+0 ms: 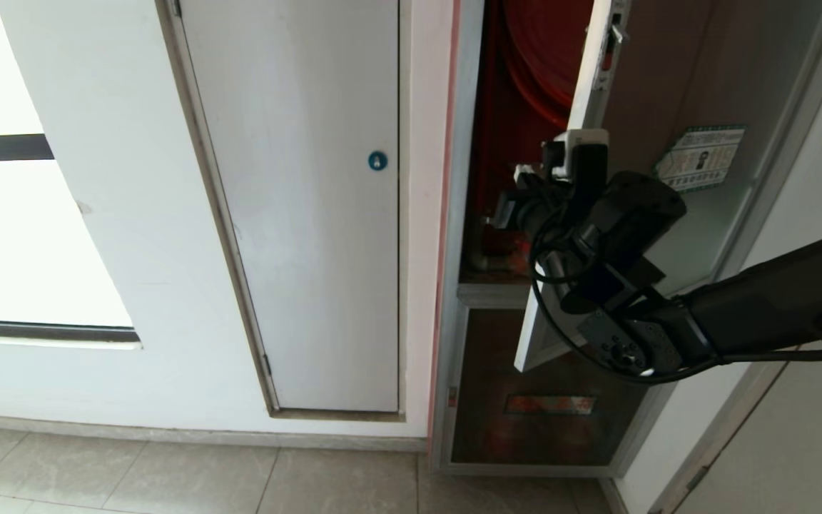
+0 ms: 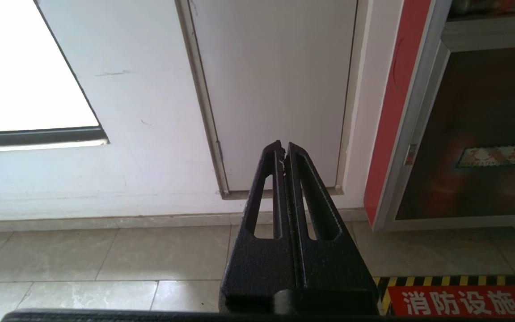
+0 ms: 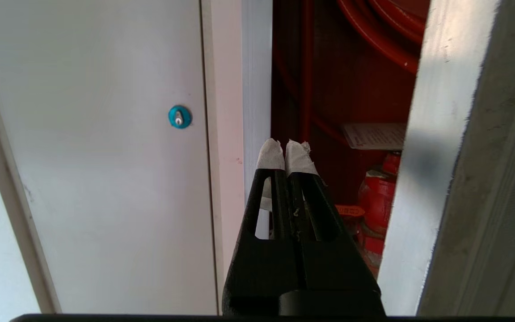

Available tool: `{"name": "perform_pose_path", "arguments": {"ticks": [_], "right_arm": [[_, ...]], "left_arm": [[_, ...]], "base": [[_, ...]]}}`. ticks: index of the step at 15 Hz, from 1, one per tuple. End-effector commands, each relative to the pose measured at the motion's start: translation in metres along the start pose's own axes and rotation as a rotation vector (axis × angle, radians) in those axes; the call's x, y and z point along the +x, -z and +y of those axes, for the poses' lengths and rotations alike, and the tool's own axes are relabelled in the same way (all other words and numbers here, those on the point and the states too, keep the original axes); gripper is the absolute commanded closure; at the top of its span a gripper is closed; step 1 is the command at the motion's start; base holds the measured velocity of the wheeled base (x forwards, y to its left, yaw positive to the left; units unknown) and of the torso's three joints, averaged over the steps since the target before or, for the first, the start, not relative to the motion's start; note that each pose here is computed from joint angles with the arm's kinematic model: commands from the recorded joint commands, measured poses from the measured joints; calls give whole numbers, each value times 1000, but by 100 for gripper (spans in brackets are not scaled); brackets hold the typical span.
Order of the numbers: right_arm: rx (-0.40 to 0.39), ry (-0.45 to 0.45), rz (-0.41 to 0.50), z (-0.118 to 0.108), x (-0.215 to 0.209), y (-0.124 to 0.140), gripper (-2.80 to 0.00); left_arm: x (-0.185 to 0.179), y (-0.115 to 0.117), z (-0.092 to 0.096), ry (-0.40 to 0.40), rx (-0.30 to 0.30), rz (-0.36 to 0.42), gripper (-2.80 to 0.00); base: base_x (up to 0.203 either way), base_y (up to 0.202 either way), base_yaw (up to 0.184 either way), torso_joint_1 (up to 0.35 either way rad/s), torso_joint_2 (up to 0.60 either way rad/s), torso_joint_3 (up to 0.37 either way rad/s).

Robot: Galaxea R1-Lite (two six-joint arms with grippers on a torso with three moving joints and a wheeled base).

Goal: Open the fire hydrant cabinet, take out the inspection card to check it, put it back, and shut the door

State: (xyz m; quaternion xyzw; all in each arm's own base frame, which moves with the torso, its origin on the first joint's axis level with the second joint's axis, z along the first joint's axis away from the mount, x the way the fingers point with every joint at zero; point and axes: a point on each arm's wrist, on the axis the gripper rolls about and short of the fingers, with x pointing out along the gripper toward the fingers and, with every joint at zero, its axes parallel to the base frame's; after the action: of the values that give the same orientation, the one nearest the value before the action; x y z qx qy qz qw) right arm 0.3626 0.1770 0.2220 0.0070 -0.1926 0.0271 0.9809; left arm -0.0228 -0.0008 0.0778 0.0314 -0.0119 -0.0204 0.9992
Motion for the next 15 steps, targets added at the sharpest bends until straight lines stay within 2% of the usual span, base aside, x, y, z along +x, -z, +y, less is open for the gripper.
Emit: {"name": "perform_pose_path", "arguments": {"ticks": [1,3,7,11,15], "right_arm": [[3,10,-11,2,6,0,0],[7,46,-20,1,15,-6,0],[2,79,-8,3,23,3,0],[8,139,-14,4,37,-4,0],[5,178,0,4,39,4,0]], "left_arm": [[1,3,0,1,0,13,0],[1,3,0,1,0,13,0],[1,3,0,1,0,13,0],[1,3,0,1,0,13,0],[1,3,0,1,0,13,0]], "base": [[0,0,0,0,0,0],[0,0,0,0,0,0],[0,0,0,0,0,0],[0,0,0,0,0,0],[0,0,0,0,0,0]]}}
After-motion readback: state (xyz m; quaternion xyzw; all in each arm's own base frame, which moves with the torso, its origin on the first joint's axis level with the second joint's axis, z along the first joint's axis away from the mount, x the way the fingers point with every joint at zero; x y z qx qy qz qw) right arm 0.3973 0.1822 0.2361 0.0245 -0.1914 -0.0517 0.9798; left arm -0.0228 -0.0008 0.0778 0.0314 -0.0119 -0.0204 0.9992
